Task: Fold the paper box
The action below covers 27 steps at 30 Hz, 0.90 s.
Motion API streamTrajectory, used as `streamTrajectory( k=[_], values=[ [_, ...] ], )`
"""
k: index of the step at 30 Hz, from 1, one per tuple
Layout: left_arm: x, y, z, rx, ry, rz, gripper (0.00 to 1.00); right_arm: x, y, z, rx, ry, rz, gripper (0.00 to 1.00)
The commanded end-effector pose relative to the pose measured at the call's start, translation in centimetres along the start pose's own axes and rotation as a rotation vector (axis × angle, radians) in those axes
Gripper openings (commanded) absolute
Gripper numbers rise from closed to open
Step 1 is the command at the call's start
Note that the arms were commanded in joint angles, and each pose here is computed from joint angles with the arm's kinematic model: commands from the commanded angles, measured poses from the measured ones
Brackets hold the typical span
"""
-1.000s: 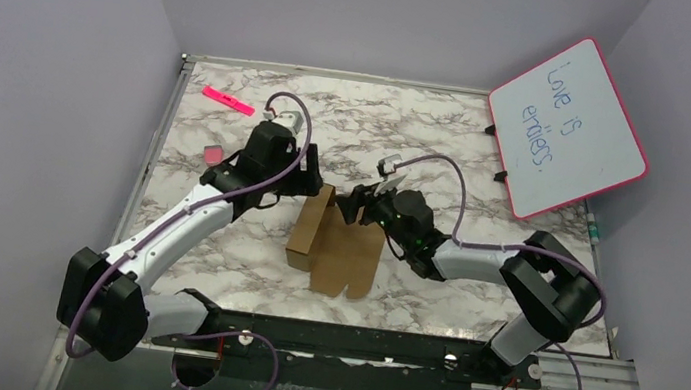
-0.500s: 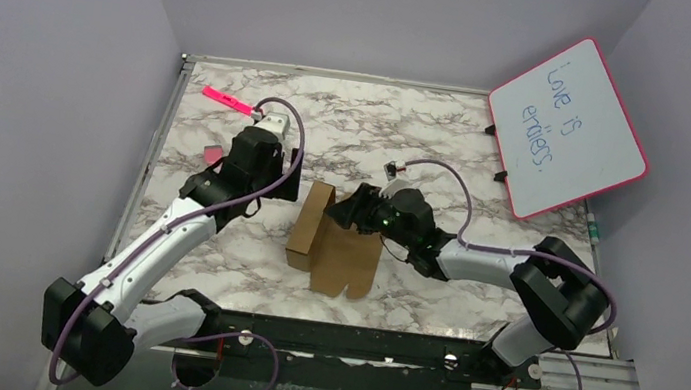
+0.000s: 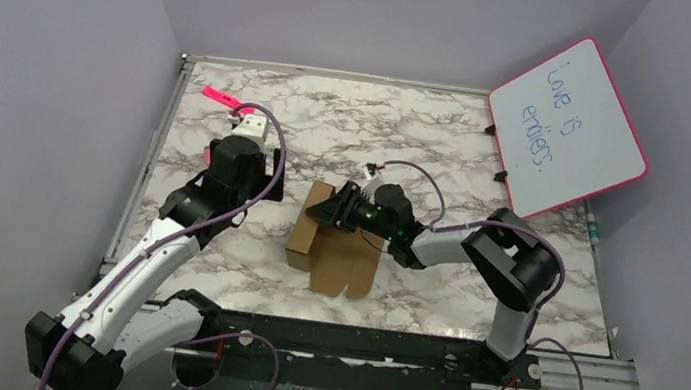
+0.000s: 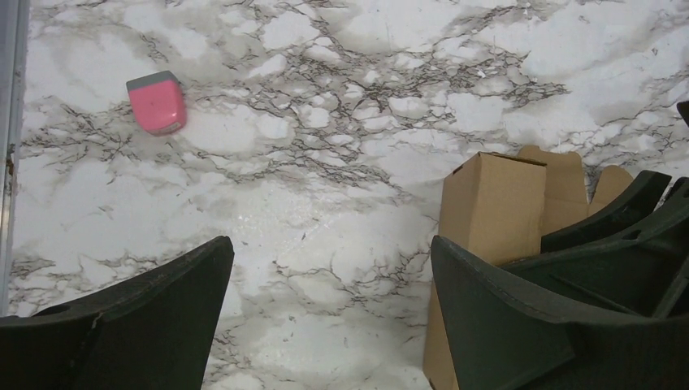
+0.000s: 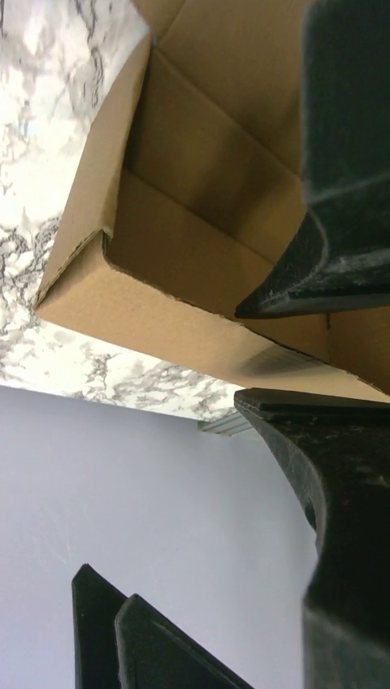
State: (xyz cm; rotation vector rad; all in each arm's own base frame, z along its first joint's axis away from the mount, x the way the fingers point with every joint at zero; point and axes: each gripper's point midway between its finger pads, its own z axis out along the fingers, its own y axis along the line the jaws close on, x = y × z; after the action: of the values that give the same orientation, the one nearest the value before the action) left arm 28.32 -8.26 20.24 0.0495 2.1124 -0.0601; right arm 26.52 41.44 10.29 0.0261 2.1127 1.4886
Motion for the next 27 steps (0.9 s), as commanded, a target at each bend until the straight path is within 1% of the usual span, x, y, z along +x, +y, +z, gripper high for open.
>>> streamTrajectory(
  k=[1,4,8,10,12,16,20,22,27],
  values=[
    [-0.6,1.2,-0.3,-0.049,-0.040,-0.011,0.92,-0.1,2.7,0.5,-0.143,0.027,0.023,0.38],
    [-0.7,1.4,-0.4,-0.050,-0.044,-0.016,0.92,-0.1,3.5,0.2,-0.169,0.030,-0.003,0.28],
    [-0.8,1.5,-0.4,-0.051,-0.048,-0.022,0.92,-0.2,4.8,-0.1,-0.179,0.071,-0.098,0.18],
    [-0.9,1.6,-0.5,-0.054,-0.051,-0.026,0.92,-0.4,5.2,-0.3,-0.162,0.083,-0.157,0.14],
    [-1.1,1.8,-0.7,-0.061,-0.060,-0.031,0.92,-0.5,4.7,-0.5,-0.090,0.120,-0.227,0.11],
    [-1.6,2.7,-1.3,-0.093,-0.092,-0.053,0.92,-1.5,3.9,-1.1,0.040,0.189,-0.433,0.08],
    [-2.2,3.6,-1.8,-0.124,-0.125,-0.081,0.92,-3.0,2.5,-2.4,0.204,0.334,-0.686,0.08],
    [-2.3,4.1,-1.9,-0.140,-0.133,-0.095,0.92,-4.6,1.9,-3.4,0.310,0.375,-0.795,0.07],
    [-2.6,5.2,-2.2,-0.170,-0.152,-0.132,0.92,-6.5,1.5,-5.4,0.393,0.526,-1.029,0.08]
  ],
)
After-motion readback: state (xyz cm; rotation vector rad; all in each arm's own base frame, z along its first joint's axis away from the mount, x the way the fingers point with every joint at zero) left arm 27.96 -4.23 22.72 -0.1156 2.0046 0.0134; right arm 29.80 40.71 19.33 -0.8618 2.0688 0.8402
